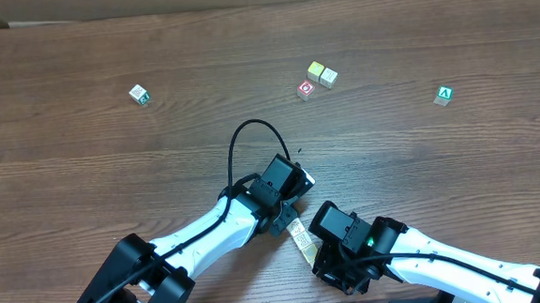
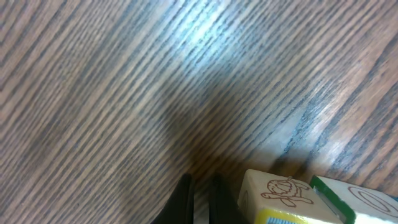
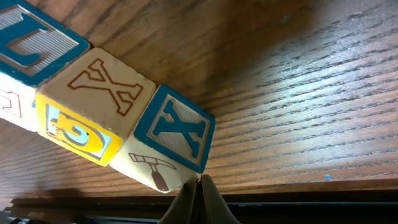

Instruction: Flip 5 blocks

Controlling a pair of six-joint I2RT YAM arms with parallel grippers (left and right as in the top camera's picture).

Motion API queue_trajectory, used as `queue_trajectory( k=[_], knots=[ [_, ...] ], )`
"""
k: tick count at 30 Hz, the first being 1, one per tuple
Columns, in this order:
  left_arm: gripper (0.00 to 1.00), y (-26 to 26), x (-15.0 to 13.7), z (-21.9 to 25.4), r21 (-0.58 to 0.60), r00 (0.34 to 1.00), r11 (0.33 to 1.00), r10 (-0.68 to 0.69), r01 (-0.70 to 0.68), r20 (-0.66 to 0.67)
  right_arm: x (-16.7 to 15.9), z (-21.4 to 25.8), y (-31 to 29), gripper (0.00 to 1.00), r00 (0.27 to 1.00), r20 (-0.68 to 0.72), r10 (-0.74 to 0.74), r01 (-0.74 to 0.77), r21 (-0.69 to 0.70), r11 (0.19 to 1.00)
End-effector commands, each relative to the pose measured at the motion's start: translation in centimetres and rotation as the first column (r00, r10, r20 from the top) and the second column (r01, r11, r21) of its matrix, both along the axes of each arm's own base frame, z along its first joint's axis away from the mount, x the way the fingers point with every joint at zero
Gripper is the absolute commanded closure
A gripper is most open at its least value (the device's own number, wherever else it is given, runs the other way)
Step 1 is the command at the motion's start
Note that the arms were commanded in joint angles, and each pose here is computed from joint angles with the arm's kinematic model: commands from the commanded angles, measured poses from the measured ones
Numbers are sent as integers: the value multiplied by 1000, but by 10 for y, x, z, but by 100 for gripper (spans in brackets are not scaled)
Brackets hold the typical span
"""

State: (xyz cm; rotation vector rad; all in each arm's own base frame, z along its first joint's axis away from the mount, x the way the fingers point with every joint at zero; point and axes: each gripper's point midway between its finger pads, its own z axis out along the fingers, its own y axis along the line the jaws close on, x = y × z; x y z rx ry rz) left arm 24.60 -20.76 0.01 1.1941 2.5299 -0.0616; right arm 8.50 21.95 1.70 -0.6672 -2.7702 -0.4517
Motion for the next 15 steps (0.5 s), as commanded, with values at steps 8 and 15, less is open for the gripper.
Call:
queue_trajectory(
  k=[8, 15],
  knots=[
    [96, -11, -12, -8, -44, 997, 998, -46, 44, -60, 19, 1, 2, 96, 995, 100, -20, 21, -6, 1000],
    [95, -7, -8, -8, -18, 998, 999, -45, 45, -37, 18, 0, 1, 96, 996, 92, -18, 19, -8, 1000]
  ],
)
